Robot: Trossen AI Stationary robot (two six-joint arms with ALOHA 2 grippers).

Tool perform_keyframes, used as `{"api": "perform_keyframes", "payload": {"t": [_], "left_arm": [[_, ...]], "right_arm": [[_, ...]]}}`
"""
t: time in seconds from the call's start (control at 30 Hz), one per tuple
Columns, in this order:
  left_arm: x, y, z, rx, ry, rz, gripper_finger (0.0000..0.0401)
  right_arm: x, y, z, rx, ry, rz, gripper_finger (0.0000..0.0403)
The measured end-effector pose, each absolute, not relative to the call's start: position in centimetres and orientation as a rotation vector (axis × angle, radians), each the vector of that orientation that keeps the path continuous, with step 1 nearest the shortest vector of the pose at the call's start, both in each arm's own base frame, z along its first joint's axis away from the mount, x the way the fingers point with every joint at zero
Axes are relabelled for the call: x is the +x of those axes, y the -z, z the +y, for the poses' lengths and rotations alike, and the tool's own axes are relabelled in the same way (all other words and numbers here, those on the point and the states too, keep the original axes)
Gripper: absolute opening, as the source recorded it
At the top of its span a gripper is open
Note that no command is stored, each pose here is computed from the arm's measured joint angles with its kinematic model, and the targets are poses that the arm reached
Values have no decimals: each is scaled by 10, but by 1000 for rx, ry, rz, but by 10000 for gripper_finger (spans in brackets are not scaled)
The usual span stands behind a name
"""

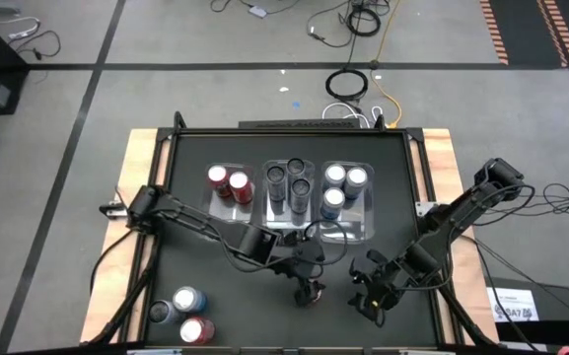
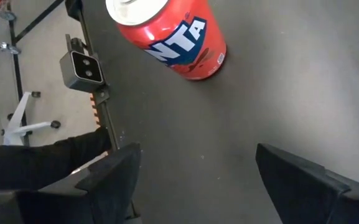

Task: Sort soda cans
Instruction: Put the red soda can into the middle left transparent bin

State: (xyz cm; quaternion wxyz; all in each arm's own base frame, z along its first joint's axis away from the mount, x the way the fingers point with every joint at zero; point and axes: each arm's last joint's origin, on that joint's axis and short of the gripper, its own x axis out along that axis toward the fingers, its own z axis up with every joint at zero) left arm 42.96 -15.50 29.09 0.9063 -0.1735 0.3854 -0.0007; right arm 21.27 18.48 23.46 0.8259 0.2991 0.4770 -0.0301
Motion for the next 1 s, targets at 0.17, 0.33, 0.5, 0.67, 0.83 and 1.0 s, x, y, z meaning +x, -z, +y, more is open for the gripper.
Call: {"api": "perform_keyframes", "payload": {"t": [0.17, 0.33, 0.5, 0.67, 0.83, 1.0], "left_arm": [[433, -279, -161, -269, 35, 812, 396], [438, -264, -168, -221, 53, 837, 396], [438, -249, -181, -179, 80, 870, 396], [438, -233, -191, -111, 105, 905, 396], [436, -229, -194, -148, 73, 933, 396], [435, -222, -192, -153, 49, 975, 396]], "right_arm": [[213, -235, 185, 635, 64, 1013, 311], [213, -235, 185, 634, 67, 1005, 311], [213, -235, 185, 632, 71, 992, 311], [213, -235, 185, 631, 72, 992, 311], [214, -235, 185, 630, 68, 990, 311], [214, -235, 185, 633, 66, 987, 311]]}}
